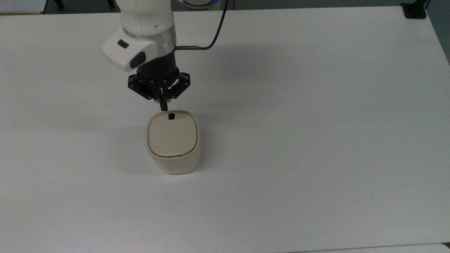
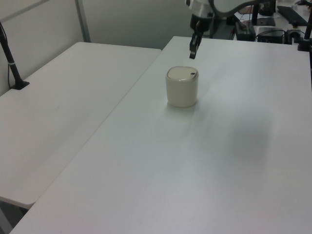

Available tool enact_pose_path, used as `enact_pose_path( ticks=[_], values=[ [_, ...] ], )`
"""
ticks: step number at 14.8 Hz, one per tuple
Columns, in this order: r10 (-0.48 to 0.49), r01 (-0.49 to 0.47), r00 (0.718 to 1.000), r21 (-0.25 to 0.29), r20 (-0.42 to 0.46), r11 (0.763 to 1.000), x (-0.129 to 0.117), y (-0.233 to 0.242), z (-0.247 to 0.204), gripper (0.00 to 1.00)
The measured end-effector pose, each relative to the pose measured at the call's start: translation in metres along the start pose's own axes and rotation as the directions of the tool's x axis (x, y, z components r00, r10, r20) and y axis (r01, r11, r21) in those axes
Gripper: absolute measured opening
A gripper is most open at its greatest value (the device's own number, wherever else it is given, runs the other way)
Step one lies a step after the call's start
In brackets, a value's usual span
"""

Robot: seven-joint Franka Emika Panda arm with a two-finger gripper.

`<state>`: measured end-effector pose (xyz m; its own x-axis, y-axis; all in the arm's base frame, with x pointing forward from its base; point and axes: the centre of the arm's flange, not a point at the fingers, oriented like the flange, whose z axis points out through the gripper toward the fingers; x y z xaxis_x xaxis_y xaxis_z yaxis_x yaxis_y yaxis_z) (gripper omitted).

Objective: Open the trash bin

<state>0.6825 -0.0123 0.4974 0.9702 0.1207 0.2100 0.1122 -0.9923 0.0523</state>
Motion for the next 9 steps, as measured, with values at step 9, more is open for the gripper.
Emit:
enact_pose_path(
  ticks=[9],
  values=[
    [-0.034,0.034,0.999,0.006,0.036,0.999,0.007,-0.023,0.053,0.01]
  ],
)
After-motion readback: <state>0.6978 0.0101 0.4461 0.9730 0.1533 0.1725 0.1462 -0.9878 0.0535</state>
